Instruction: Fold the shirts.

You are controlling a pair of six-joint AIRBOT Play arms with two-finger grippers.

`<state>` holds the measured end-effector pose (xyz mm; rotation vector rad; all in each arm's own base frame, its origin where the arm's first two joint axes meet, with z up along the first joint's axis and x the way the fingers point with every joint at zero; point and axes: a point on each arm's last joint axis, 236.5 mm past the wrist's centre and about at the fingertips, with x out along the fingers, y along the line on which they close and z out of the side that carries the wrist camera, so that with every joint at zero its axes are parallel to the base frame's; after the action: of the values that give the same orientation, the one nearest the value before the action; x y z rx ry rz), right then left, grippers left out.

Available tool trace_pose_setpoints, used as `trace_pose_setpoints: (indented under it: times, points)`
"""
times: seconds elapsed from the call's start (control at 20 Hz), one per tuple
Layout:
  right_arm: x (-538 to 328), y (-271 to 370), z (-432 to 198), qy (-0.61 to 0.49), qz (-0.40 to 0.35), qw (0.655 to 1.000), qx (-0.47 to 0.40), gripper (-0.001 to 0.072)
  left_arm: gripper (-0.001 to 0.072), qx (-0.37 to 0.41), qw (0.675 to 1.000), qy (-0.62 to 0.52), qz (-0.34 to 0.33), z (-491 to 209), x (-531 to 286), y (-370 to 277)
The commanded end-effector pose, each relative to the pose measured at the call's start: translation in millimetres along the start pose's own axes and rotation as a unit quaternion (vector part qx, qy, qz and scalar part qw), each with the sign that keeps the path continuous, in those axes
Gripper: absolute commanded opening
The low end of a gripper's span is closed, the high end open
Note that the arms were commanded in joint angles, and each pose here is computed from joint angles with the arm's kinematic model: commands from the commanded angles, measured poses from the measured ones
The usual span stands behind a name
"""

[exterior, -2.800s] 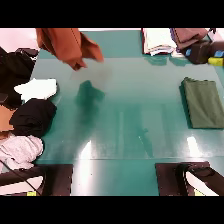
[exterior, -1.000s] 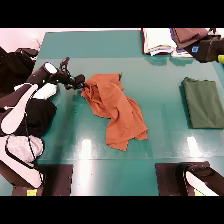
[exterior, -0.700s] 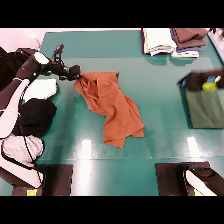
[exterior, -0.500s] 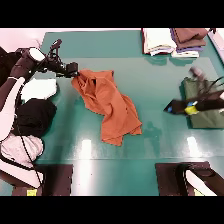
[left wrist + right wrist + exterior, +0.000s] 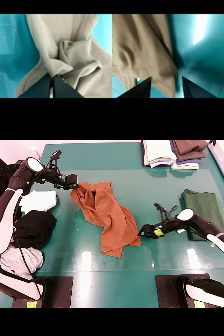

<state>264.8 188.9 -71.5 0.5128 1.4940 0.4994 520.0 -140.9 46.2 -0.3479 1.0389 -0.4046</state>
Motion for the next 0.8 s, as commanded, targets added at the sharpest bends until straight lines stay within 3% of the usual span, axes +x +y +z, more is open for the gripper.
trace_pose_setpoints:
  times: [0.0,0.1,0.15,0.3,0.45,0.75]
  points:
    - [25,16,14,0.017,0.000,0.999,-0.033,0.0369,0.0024,0.000,1.000,0.003,0.000,-1,0,0]
    - [29,18,23,0.009,-0.020,0.997,-0.067,0.0079,0.0023,0.001,1.000,0.009,-0.002,-4,-2,-2]
    - [25,20,29,0.002,-0.028,0.996,-0.083,0.0019,0.0023,0.004,1.000,0.010,-0.003,-4,-6,-4]
    - [-24,37,58,-0.047,-0.054,0.986,-0.150,0.0018,0.0023,0.034,0.998,-0.044,0.004,17,-51,-24]
    - [-138,75,90,-0.156,-0.082,0.960,-0.219,0.0018,0.0023,0.116,0.982,-0.148,0.017,50,-155,-71]
    - [-372,140,59,-0.404,-0.128,0.867,-0.262,0.0018,0.0023,0.243,0.897,-0.370,-0.001,24,-401,-192]
